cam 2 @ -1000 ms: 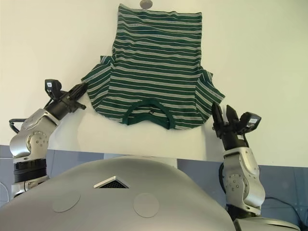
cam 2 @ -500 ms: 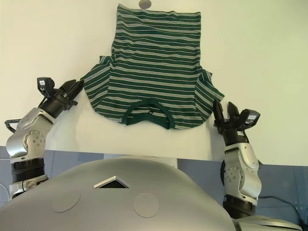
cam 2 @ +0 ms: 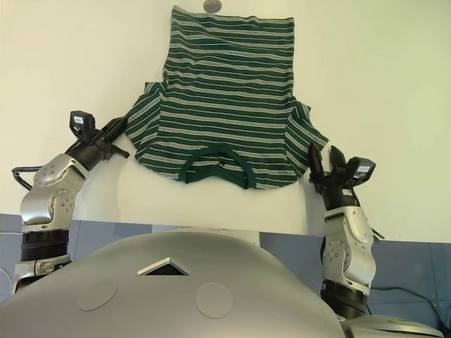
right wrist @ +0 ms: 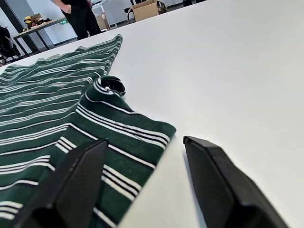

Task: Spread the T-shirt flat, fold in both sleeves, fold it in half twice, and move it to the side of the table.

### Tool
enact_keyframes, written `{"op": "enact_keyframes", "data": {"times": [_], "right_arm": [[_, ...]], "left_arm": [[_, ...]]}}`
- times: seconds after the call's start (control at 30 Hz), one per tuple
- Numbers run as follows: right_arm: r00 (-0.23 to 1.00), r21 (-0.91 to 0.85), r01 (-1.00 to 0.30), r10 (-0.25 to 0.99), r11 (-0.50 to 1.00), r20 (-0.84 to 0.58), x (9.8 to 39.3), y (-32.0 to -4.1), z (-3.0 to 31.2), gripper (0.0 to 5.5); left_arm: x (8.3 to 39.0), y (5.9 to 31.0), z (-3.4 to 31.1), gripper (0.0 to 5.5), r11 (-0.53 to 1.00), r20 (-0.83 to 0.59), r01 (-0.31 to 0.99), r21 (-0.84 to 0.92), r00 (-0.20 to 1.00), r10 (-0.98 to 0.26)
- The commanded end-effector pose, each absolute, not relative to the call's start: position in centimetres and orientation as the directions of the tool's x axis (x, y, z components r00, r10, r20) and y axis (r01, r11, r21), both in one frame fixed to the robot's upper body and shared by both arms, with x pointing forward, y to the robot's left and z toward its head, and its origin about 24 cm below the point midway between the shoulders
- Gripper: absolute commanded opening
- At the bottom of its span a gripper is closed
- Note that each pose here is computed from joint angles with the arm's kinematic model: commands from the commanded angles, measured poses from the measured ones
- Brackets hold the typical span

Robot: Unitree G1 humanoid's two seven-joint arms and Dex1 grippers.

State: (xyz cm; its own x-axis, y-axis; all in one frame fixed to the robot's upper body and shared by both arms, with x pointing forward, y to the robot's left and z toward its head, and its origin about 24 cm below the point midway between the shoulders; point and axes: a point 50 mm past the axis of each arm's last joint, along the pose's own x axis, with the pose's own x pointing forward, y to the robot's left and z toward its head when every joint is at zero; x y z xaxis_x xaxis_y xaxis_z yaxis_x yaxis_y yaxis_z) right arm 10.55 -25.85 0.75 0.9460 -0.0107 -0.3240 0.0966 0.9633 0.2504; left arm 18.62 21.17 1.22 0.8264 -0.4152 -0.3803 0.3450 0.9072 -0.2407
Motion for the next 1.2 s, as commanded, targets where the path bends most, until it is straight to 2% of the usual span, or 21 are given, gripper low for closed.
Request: {"op": "enact_keyframes", "data": {"times": [0.03, 0.13, 0.23, 0.3, 0.5, 0.6, 0.67, 0.87, 0.93, 1.1, 1.17, 1.2], "right_arm": [[0.93, 0.299, 0.142, -0.024, 0.944, -0.367, 9.9, -26.0, 0.1, 2.98], [0.933, 0.306, 0.145, -0.027, 0.941, -0.359, 10.3, -26.0, 0.1, 2.98], [0.933, 0.299, 0.137, -0.021, 0.944, -0.36, 10.7, -25.8, 0.1, 2.98], [0.931, 0.305, 0.144, -0.025, 0.941, -0.363, 10.6, -25.7, 0.1, 2.98], [0.928, 0.317, 0.175, -0.048, 0.932, -0.37, 9.5, -26.4, 0.6, 2.98], [0.922, 0.359, 0.194, -0.044, 0.913, -0.385, 10.5, -26.4, 0.3, 2.98], [0.922, 0.386, 0.187, -0.026, 0.903, -0.386, 11.1, -26.1, 0.4, 2.98], [0.904, 0.364, 0.181, -0.009, 0.914, -0.427, 11.1, -25.6, 0.1, 1.75], [0.905, 0.364, 0.176, -0.006, 0.915, -0.424, 11.1, -25.6, 0.1, 1.25], [0.929, 0.369, 0.133, 0.014, 0.92, -0.37, 11.5, -25.3, 1.1, 0.43], [0.951, 0.317, 0.05, 0.052, 0.947, -0.305, 11.7, -24.8, 2.6, 0.03], [0.959, 0.282, -0.013, 0.093, 0.959, -0.269, 11.9, -24.2, 3.5, 0.03]], "left_arm": [[19.0, 19.5, 4.1, 0.04, 0.855, -0.295, 0.462, -0.238, 0.804, -0.516], [19.6, 18.2, 5.7, 0.04, 0.821, -0.294, 0.545, -0.172, 0.767, -0.571], [19.9, 16.2, 6.1, 0.04, 0.76, -0.378, 0.647, -0.062, 0.689, -0.618], [19.7, 14.7, 6.0, 0.04, 0.722, -0.401, 0.69, -0.049, 0.649, -0.647], [19.0, 13.1, 5.2, 0.04, 0.702, -0.438, 0.712, -0.033, 0.621, -0.65], [18.7, 13.0, 4.4, 0.04, 0.704, -0.477, 0.709, -0.021, 0.612, -0.631], [18.8, 13.0, 4.7, 0.36, 0.709, -0.467, 0.704, -0.043, 0.613, -0.637], [18.6, 12.3, 7.8, 1.51, 0.658, -0.276, 0.739, -0.143, 0.609, -0.744], [18.4, 12.7, 8.3, 1.95, 0.649, -0.251, 0.749, -0.134, 0.607, -0.754], [18.9, 14.5, 8.7, 1.97, 0.699, -0.235, 0.713, -0.058, 0.67, -0.704], [19.2, 15.5, 8.4, 1.97, 0.735, -0.24, 0.678, -0.02, 0.71, -0.662], [19.2, 16.2, 8.1, 1.97, 0.749, -0.251, 0.663, -0.006, 0.724, -0.643]]}}
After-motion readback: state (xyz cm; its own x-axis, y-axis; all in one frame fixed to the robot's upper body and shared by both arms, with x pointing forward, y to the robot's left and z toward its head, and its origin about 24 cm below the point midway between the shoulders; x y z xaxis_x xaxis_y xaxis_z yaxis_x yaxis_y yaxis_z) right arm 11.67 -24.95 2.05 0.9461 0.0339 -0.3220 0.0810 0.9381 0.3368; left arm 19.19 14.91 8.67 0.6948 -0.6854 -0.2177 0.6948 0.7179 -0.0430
